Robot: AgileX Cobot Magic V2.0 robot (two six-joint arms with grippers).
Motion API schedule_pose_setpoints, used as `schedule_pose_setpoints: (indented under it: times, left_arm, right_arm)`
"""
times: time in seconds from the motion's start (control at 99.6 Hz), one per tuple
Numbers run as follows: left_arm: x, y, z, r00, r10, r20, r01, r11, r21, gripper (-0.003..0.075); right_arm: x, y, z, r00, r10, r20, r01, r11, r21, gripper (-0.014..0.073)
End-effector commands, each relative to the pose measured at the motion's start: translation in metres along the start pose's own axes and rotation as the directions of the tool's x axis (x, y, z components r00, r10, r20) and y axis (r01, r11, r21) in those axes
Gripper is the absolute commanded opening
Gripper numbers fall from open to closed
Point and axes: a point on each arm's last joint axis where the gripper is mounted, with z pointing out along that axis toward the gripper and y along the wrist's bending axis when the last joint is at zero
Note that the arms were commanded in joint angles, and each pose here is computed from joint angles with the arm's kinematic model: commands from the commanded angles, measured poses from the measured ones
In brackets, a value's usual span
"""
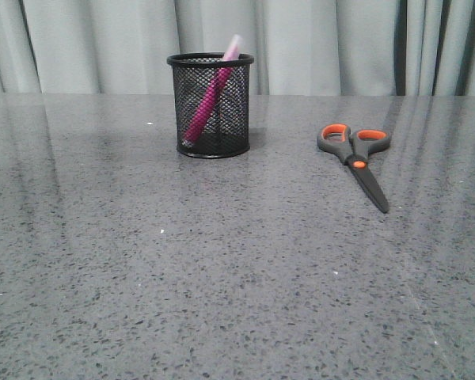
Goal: Put pen and scissors into bin
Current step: 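Open the left gripper and withdraw it from the cup, then lower the right gripper over the grey-and-orange scissors handles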
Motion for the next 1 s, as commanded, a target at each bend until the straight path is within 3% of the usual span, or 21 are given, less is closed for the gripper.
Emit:
schedule_pose_setpoints:
  times: [0.0, 0.211, 0.422, 0.582, 0.793, 0.994]
  left_arm:
    - [-0.025, 0.008, -0.028, 0.995, -0.008, 0.102, 0.012, 0.999, -0.044, -0.0022]
    - [-0.016, 0.013, -0.057, 0.989, -0.007, 0.147, 0.023, 0.994, -0.105, -0.0022]
    - [0.035, 0.013, -0.092, 0.971, -0.021, 0.239, 0.078, 0.969, -0.233, -0.0022]
    - [0.083, 0.008, -0.122, 0.965, -0.038, 0.258, 0.113, 0.953, -0.281, -0.0022]
    - [0.128, -0.001, -0.151, 0.960, -0.079, 0.268, 0.157, 0.946, -0.284, -0.0022]
    - [0.138, -0.003, -0.159, 0.958, -0.076, 0.278, 0.158, 0.945, -0.288, -0.0022]
  right_arm:
    - [-0.015, 0.002, -0.005, 0.996, -0.026, 0.083, 0.026, 1.000, 0.007, 0.0370]
    - [-0.014, 0.003, -0.006, 0.997, -0.026, 0.069, 0.026, 1.000, 0.001, 0.0370]
    - [-0.020, 0.009, -0.009, 0.988, -0.126, 0.085, 0.129, 0.991, -0.034, 0.0370]
    - [-0.030, 0.013, -0.012, 0.988, -0.119, 0.101, 0.125, 0.991, -0.056, 0.0370]
    - [-0.048, 0.022, 0.000, 0.989, -0.139, -0.048, 0.132, 0.983, -0.130, 0.0370]
    - [-0.073, 0.024, 0.021, 0.989, -0.113, -0.091, 0.097, 0.982, -0.163, 0.0370]
